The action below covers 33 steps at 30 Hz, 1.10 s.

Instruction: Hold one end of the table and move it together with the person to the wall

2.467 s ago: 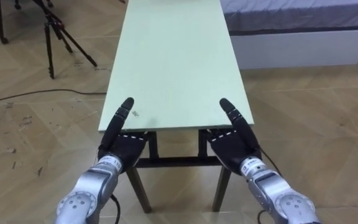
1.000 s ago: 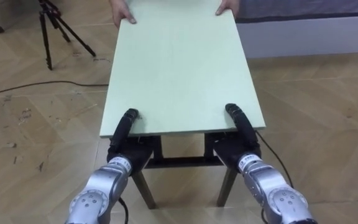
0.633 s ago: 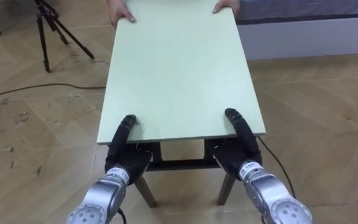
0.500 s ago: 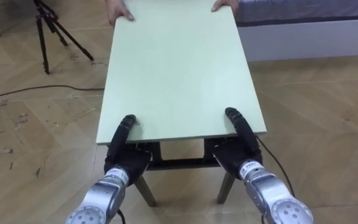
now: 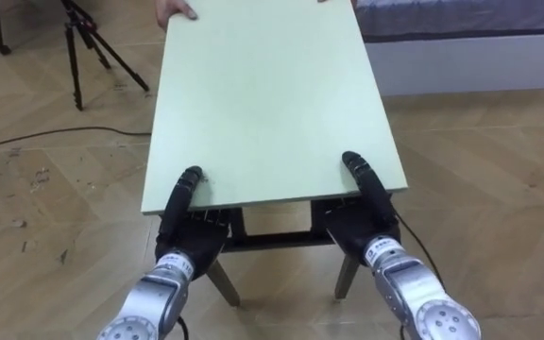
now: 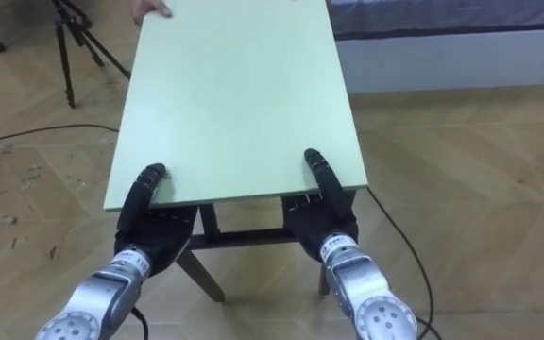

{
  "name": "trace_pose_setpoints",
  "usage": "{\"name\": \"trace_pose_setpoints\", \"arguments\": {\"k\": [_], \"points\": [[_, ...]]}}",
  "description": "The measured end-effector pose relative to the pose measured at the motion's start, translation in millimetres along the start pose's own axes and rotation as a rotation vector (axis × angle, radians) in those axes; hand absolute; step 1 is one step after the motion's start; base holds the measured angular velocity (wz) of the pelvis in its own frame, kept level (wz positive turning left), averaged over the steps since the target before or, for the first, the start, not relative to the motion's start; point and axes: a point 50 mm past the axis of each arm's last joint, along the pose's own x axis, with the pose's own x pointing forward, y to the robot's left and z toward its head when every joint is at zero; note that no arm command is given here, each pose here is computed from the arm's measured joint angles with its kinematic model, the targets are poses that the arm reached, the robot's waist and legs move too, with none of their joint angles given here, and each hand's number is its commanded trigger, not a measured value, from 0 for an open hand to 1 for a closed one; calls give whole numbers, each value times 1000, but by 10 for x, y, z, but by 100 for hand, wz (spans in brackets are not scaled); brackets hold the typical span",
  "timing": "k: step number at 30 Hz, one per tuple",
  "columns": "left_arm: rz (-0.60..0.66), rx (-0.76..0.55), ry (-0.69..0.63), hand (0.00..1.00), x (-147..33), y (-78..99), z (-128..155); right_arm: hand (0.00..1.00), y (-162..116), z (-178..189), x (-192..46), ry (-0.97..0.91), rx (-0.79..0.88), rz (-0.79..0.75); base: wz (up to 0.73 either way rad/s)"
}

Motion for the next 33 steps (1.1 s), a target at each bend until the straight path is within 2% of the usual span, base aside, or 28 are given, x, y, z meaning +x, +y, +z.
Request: {"name": "trace_pose_setpoints", "arguments": {"k": [7, 15, 21, 24, 28, 33], "points": [[4, 58, -24, 100, -200, 100, -12, 100, -114, -64, -149, 19, 7, -13, -4], [10, 115, -23, 100, -333, 191, -61, 100, -275, -134, -348, 3, 43, -31, 4], [8, 126, -34, 100, -375, 241, -71, 100, -323, -204, -386, 3, 56, -36, 13], [-28, 195, 16, 100, -314, 141, -210, 100, -429, -127, -488, -66, 92, -20, 67], [-19, 189, -6, 100, -429, 302, -195, 100, -479, -166, -543, -45, 45, -31, -83], [-19, 176, -6, 100, -454, 332, -234, 100, -501, -166, -581, -77, 37, -19, 25]]}}
